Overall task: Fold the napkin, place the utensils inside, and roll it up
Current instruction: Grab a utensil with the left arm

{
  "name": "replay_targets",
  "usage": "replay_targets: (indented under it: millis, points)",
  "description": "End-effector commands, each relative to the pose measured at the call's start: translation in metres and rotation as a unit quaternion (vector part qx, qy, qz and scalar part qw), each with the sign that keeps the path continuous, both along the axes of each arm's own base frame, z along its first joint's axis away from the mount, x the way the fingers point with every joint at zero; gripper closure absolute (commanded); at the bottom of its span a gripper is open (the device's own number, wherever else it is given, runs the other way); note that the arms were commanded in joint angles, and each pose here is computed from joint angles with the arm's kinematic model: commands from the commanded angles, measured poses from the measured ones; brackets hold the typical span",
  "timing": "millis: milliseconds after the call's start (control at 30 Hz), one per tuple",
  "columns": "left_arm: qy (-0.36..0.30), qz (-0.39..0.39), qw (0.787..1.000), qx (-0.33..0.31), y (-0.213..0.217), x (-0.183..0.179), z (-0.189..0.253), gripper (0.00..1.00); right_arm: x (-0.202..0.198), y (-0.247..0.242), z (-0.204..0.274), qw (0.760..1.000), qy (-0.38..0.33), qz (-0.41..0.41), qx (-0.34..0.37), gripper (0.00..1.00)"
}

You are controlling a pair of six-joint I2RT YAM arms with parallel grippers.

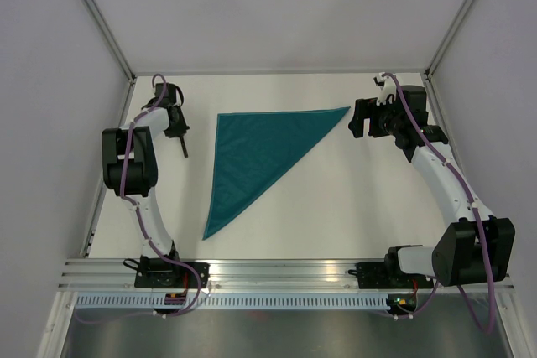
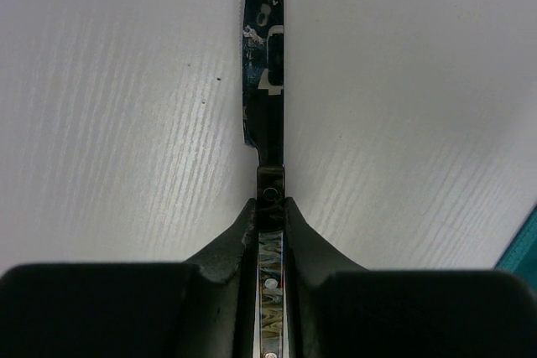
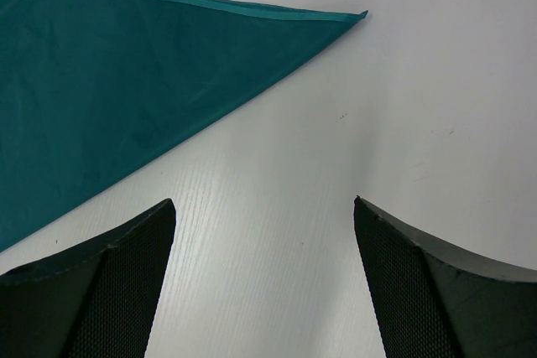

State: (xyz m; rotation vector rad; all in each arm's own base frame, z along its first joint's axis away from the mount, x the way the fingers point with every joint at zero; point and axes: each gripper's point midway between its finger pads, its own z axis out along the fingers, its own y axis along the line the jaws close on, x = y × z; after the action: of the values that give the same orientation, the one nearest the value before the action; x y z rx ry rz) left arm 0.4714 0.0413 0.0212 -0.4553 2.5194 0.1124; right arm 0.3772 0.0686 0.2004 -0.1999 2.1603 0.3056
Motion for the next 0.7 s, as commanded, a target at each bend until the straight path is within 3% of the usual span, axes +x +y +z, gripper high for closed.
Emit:
replay_targets:
  millis: [0,267,400,567,667]
  points:
    - [-0.046,-0.049,0.998,-0.020,-0.014,0.009,0.044,0.98,0.001,0.001,0.013,1.000,-0.017,-0.003,0.002,0.08]
    - [-0.123,-0.110,0.985,-0.051,-0.038,0.010,0.109,0.98,0.001,0.002,0.013,1.000,-0.017,-0.001,0.003,0.08]
    - [-0.142,-0.178,0.972,-0.064,-0.069,-0.001,0.129,0.98,0.002,0.002,0.012,1.000,-0.016,-0.002,0.003,0.08]
    - [-0.149,-0.300,0.940,-0.059,-0.145,-0.027,0.137,0.98,0.003,0.000,0.012,1.000,-0.017,-0.006,-0.002,0.08]
    - [-0.147,-0.392,0.907,-0.037,-0.197,-0.048,0.137,0.98,0.004,-0.004,0.012,1.000,-0.019,-0.012,-0.007,0.09]
